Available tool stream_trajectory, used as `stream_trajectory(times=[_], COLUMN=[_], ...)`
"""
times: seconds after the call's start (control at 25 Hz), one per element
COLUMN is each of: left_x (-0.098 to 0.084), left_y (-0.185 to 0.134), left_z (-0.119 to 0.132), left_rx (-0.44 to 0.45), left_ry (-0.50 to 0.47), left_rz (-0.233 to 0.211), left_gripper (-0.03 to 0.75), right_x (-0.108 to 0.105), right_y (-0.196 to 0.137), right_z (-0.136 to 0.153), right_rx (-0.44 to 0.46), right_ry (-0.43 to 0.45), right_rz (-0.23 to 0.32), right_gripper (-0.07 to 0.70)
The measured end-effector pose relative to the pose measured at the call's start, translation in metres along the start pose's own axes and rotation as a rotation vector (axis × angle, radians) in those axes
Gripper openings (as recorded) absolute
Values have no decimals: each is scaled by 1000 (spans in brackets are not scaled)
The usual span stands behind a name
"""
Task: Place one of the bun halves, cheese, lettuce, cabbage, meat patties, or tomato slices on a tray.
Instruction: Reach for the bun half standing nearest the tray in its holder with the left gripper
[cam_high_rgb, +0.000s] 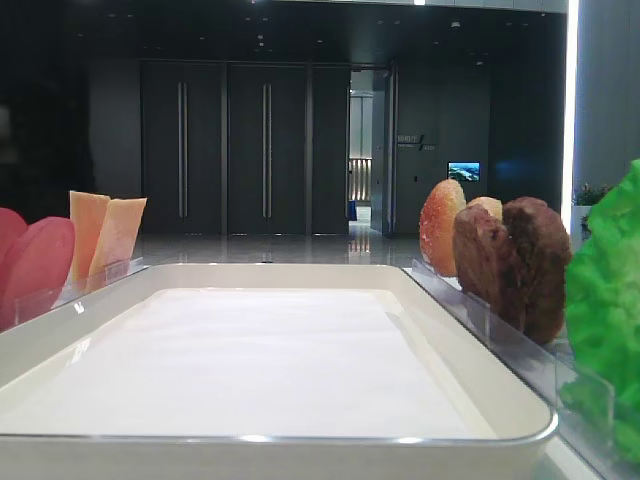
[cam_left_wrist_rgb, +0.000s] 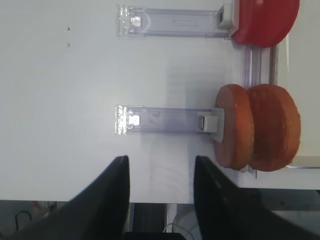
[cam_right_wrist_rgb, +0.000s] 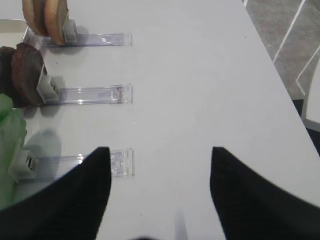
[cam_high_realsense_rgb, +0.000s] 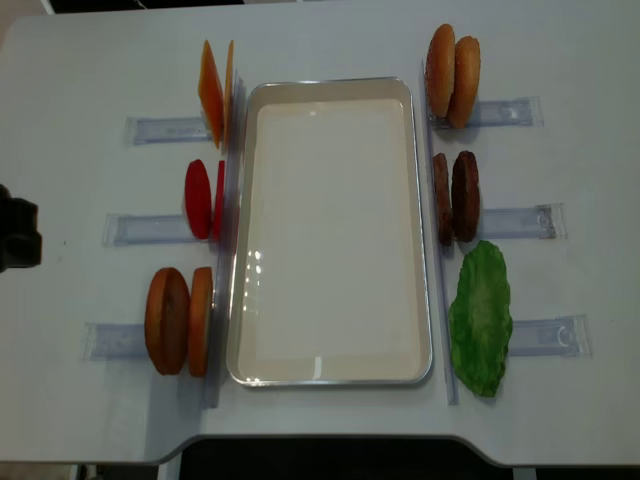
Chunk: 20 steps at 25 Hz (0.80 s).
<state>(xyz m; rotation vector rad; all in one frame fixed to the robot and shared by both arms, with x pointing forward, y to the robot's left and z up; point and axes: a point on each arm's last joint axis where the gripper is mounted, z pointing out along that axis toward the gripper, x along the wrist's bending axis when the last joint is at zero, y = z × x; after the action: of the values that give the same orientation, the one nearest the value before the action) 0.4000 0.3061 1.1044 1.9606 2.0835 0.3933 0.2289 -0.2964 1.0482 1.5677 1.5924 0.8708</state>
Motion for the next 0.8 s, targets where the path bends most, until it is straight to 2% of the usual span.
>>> stream_trajectory(times=[0.16, 0.28, 0.4, 0.64, 0.8], left_x=[1, 1, 2, 2, -7], left_y=[12, 16, 17, 17, 17], left_z=[20, 28, 30, 30, 30], left_rx=[85, 116, 121, 122, 119], left_ry=[19, 29, 36, 38, 27], left_rz=[7, 6, -13, -20, 1], left_gripper=[332, 330, 330, 332, 330], right_x=[0, 0, 0, 0, 0], right_y=[0, 0, 0, 0, 0], right_z=[0, 0, 0, 0, 0], right_rx=[0, 0, 0, 0, 0], right_ry=[0, 0, 0, 0, 0], right_rz=[0, 0, 0, 0, 0], right_gripper=[416, 416, 416, 416, 416])
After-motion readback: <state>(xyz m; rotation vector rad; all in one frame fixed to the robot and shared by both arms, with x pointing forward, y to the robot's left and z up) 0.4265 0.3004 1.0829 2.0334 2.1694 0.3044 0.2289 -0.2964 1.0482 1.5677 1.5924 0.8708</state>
